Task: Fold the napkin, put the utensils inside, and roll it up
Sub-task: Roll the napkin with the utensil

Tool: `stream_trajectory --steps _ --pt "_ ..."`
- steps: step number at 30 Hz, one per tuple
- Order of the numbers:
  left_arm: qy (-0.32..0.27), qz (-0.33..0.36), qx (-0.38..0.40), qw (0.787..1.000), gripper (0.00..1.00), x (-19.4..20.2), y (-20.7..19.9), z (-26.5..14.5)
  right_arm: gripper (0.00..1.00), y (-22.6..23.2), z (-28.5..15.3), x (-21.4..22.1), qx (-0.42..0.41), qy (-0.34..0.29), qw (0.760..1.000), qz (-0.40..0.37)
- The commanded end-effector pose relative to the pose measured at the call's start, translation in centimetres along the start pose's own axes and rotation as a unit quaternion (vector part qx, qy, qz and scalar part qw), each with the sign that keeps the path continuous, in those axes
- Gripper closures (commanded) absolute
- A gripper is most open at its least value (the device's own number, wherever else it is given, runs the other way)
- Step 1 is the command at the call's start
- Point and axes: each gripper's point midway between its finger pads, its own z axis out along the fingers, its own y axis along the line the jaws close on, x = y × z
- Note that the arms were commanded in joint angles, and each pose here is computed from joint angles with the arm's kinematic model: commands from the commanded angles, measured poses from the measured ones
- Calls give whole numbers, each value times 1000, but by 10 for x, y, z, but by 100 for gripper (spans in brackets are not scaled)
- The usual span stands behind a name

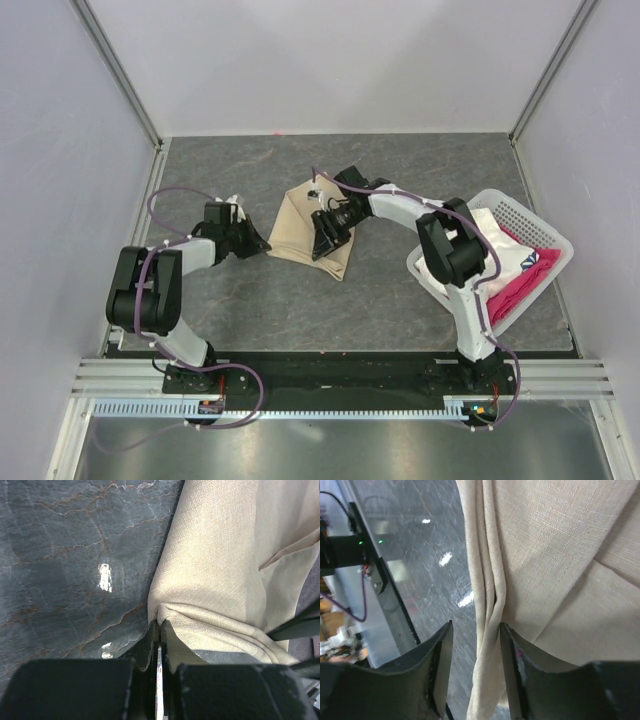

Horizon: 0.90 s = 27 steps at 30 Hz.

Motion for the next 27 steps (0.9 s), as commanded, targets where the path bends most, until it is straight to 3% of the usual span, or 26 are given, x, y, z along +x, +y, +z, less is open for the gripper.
stream_trajectory --steps 1,4,10,14,27 --pt "3 -2 -26 1000 98 -9 6 3 47 16 -32 -22 96 -63 988 -105" --pt "8 -4 -28 1000 98 -10 6 4 43 14 -39 -18 197 -77 964 -160" --pt "20 -13 -41 999 98 -9 10 4 39 22 -42 -4 371 -97 885 -265" --pt "23 -17 -42 999 98 -9 11 4 39 25 -48 -1 431 -113 844 -298" --pt "25 -21 -44 998 98 -12 10 4 39 23 -34 32 520 -70 772 -360"
